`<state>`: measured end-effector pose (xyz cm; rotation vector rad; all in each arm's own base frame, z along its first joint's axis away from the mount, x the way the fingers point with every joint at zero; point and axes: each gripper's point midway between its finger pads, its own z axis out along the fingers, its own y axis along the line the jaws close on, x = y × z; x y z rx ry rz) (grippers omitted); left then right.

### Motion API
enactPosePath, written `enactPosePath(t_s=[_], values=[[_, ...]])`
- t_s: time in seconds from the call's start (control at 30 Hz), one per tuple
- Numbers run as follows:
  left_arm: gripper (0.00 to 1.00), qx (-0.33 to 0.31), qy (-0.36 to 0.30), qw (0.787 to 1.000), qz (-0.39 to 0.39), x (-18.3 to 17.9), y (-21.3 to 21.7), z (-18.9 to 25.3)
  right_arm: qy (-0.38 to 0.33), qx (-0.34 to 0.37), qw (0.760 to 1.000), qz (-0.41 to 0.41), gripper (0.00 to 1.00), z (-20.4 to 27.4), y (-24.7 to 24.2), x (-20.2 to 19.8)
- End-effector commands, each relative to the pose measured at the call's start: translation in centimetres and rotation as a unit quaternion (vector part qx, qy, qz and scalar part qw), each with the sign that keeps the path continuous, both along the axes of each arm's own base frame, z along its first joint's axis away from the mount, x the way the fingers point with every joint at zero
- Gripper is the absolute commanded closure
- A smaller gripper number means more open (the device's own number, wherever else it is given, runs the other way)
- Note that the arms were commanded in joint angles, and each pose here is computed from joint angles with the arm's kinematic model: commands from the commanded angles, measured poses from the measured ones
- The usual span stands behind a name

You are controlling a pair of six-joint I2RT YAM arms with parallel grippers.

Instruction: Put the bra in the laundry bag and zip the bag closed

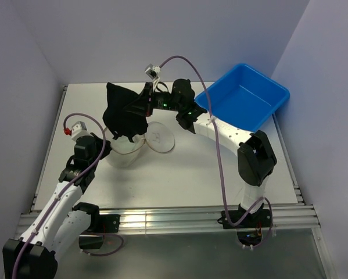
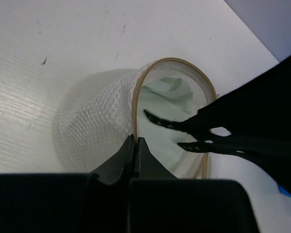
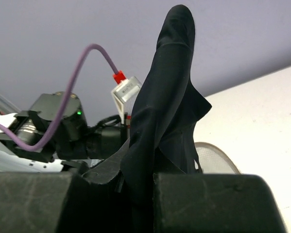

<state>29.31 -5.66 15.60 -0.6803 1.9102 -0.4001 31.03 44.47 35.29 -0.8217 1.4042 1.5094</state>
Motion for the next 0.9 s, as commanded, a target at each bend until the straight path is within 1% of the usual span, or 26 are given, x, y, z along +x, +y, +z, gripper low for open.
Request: enactPosePath(t_s=[0.0,0.13,0.37,0.53,0.57,0.67,0.73,0.87], values=[[1.0,-0.021,-0.043,0.999,-0.007,0.6,-0.4,1.7,-0.047,0.035,0.998,0.019,1.0,2.2,0.5,-0.4],[1.0,-0.033,-0.068,0.997,-0.008,0.3,-0.5,2.6,-0.036,0.024,0.999,0.027,1.0,-0.7,0.8,-0.4],[1.0,-0.049,-0.103,0.993,-0.013,0.0,-0.7,4.2,-0.005,-0.03,0.999,0.033,1.0,-7.5,1.9,-1.1],[1.0,-0.057,-0.109,0.992,-0.025,0.3,-1.3,4.7,0.008,-0.078,0.996,0.043,1.0,-12.7,3.0,-3.0],[1.0,-0.062,-0.125,0.99,-0.03,0.6,-1.5,5.5,0.013,-0.084,0.996,0.038,1.0,-13.3,3.0,-2.9],[1.0,-0.074,-0.133,0.987,-0.051,0.6,-2.4,6.1,0.027,-0.099,0.994,0.035,1.0,-15.2,3.0,-2.8],[1.0,-0.082,-0.151,0.983,-0.064,0.6,-2.9,6.9,0.037,-0.116,0.992,0.036,1.0,-16.6,2.8,-3.0],[1.0,-0.084,-0.164,0.979,-0.088,0.8,-3.7,8.1,0.06,-0.145,0.987,0.036,1.0,-18.8,2.4,-3.4]])
